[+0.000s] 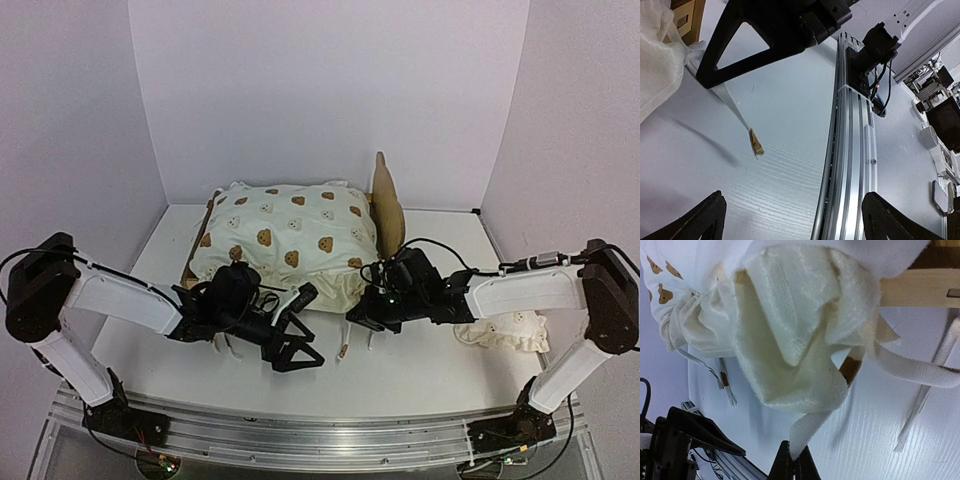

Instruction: Set up the pet bed

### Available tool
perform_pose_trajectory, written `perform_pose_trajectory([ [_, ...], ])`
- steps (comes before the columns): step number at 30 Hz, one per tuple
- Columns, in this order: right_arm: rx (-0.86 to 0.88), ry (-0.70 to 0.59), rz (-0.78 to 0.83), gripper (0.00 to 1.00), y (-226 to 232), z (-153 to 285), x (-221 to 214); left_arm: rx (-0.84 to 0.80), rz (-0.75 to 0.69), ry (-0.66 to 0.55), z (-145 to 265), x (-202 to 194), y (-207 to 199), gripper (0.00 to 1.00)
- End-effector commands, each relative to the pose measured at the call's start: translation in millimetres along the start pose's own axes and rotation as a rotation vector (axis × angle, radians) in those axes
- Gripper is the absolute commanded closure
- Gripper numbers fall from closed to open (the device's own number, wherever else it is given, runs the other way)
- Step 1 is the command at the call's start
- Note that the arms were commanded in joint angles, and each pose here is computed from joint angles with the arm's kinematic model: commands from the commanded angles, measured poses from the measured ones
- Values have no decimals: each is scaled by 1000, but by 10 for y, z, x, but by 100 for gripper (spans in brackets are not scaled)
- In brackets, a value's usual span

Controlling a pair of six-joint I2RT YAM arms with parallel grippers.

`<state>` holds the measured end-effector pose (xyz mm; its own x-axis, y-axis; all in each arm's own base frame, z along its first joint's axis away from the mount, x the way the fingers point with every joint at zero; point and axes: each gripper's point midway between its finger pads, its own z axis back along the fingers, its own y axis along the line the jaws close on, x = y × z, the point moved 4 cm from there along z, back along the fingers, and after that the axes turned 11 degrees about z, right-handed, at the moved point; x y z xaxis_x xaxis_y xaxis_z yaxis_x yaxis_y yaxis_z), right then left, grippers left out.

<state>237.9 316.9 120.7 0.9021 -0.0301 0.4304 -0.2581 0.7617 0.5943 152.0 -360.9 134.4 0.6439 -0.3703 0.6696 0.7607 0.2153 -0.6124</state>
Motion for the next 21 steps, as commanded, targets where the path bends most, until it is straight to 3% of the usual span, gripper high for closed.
perform_pose_trajectory([
  [1,33,-89,-3,100,132,73,156,-98,-8,-134,-178,358,-125,4],
  [7,21,-100,12,100,105,87,158,-154,1,-75,-410,293,-118,1],
  [17,11,-104,20,100,75,76,148,-177,20,-62,-571,215,-76,6],
  [21,13,-107,32,100,88,74,161,-110,70,-73,-619,192,41,7],
])
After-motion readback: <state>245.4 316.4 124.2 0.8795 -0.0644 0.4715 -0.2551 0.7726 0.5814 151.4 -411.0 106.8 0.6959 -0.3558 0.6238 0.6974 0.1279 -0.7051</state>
